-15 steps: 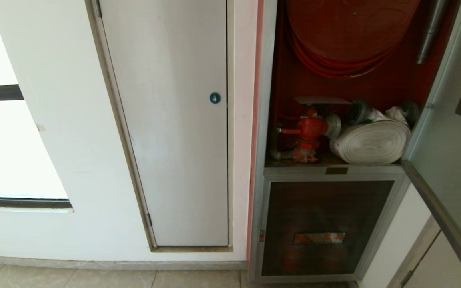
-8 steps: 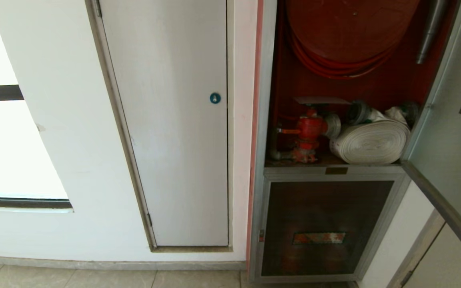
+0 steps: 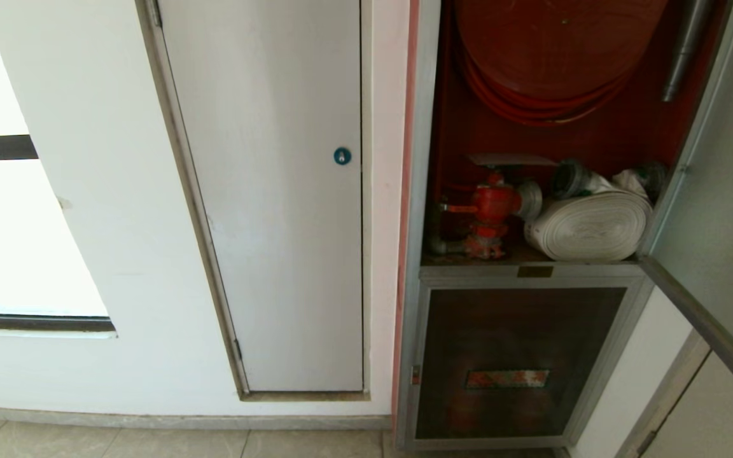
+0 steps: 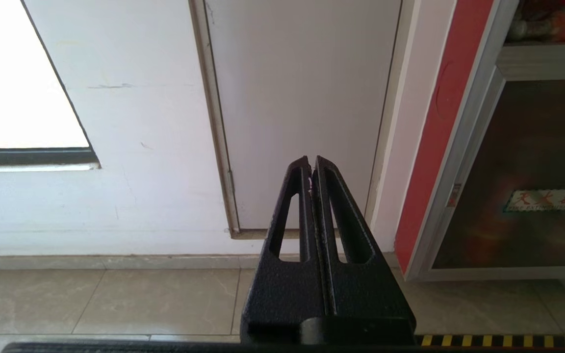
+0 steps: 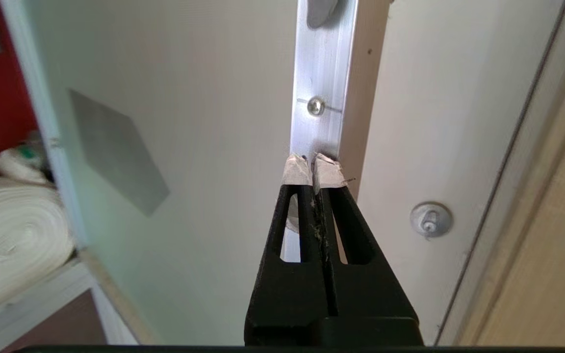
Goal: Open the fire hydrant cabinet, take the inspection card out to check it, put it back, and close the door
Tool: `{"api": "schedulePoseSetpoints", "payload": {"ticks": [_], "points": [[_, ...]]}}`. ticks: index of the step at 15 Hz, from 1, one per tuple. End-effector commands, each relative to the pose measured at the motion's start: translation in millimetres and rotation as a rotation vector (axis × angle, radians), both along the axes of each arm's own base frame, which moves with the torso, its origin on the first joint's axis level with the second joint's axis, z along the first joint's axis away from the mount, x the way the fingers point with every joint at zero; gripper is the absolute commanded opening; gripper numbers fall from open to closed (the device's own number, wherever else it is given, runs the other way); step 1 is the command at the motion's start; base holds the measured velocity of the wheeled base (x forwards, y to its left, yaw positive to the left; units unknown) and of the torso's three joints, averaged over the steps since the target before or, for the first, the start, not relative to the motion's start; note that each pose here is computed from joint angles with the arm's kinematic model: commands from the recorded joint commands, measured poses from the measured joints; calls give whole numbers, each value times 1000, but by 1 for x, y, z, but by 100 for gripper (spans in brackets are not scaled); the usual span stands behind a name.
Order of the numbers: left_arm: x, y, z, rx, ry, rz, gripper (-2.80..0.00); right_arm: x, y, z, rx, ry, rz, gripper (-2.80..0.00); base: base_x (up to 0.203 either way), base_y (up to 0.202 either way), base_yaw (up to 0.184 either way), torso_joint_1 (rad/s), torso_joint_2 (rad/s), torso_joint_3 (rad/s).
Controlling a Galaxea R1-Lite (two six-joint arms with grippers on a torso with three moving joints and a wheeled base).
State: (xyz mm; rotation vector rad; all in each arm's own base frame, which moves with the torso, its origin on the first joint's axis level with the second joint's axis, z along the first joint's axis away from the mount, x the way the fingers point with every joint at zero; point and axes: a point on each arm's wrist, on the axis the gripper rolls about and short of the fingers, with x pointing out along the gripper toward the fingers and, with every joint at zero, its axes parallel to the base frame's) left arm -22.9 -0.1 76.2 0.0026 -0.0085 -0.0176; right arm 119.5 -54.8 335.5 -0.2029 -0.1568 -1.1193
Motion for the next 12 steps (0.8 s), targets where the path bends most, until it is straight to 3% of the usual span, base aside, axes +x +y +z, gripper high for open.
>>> {"api": "schedulePoseSetpoints", "payload": {"ticks": [1,4,8,12], "points": [[0,0,0,1,1,-1,-280,4,-4,4,0,1,-24,-280,0,0,0,0,0,0],[0,0,0,1,1,-1,-280,3,-5,9,3,25,-23,-280,0,0,0,0,0,0],[0,0,0,1,1,-1,-280,6,1,8,-21,55,77,-280,0,0,0,0,0,0],[0,0,0,1,1,-1,-280,0,32,7,-76,52,400,-280,0,0,0,0,0,0]]}}
